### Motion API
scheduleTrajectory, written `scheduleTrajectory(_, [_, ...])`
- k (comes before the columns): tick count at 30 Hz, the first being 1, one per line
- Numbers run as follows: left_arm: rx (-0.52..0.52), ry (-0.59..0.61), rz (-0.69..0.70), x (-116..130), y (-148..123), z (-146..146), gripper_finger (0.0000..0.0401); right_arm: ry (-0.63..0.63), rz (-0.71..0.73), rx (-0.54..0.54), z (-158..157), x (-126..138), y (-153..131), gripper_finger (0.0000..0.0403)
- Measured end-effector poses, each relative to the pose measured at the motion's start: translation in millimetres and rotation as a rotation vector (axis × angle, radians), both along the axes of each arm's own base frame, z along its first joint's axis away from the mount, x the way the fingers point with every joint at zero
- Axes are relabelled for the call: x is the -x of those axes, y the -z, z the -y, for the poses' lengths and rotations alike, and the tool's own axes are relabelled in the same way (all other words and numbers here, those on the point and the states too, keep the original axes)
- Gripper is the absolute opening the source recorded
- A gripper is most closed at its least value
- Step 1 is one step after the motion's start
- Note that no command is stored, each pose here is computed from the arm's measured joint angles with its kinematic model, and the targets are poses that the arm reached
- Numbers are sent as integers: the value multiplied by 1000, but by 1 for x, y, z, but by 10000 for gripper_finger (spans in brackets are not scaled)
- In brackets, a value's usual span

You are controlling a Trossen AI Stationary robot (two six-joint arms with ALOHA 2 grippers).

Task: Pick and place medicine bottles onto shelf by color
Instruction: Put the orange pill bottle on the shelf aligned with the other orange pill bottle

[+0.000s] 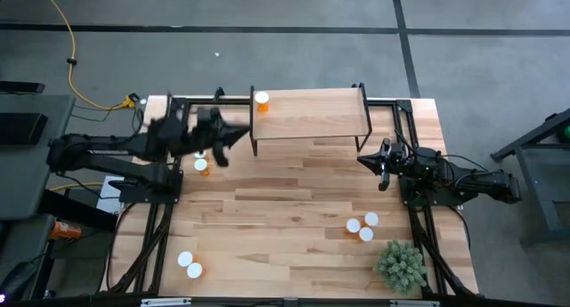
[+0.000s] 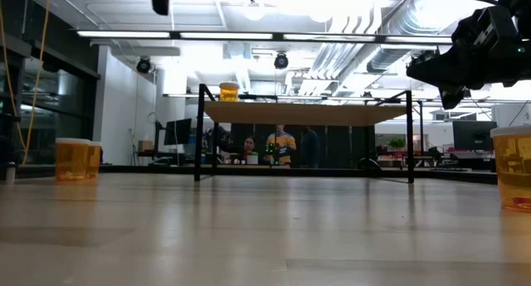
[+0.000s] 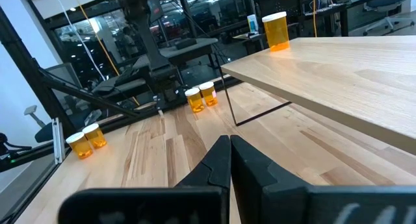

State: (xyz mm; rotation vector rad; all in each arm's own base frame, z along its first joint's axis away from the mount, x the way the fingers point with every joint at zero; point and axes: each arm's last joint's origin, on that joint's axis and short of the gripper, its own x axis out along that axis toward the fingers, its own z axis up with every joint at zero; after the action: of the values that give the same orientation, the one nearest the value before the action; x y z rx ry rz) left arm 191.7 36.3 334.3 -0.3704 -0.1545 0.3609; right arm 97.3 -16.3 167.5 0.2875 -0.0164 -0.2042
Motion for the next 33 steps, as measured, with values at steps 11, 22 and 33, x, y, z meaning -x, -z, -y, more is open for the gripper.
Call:
scheduleTrajectory(11, [-128, 247, -30, 17, 17, 45, 0, 27, 326, -169, 1, 4, -27, 0])
scheduleTrajectory(22, [-181, 134, -22, 60, 6, 35, 0, -110, 545, -111, -3, 5, -108, 0])
scheduleTrajectory(33, [-177, 128, 14, 71, 2, 34, 0, -156, -407, -50, -19, -55, -198, 0])
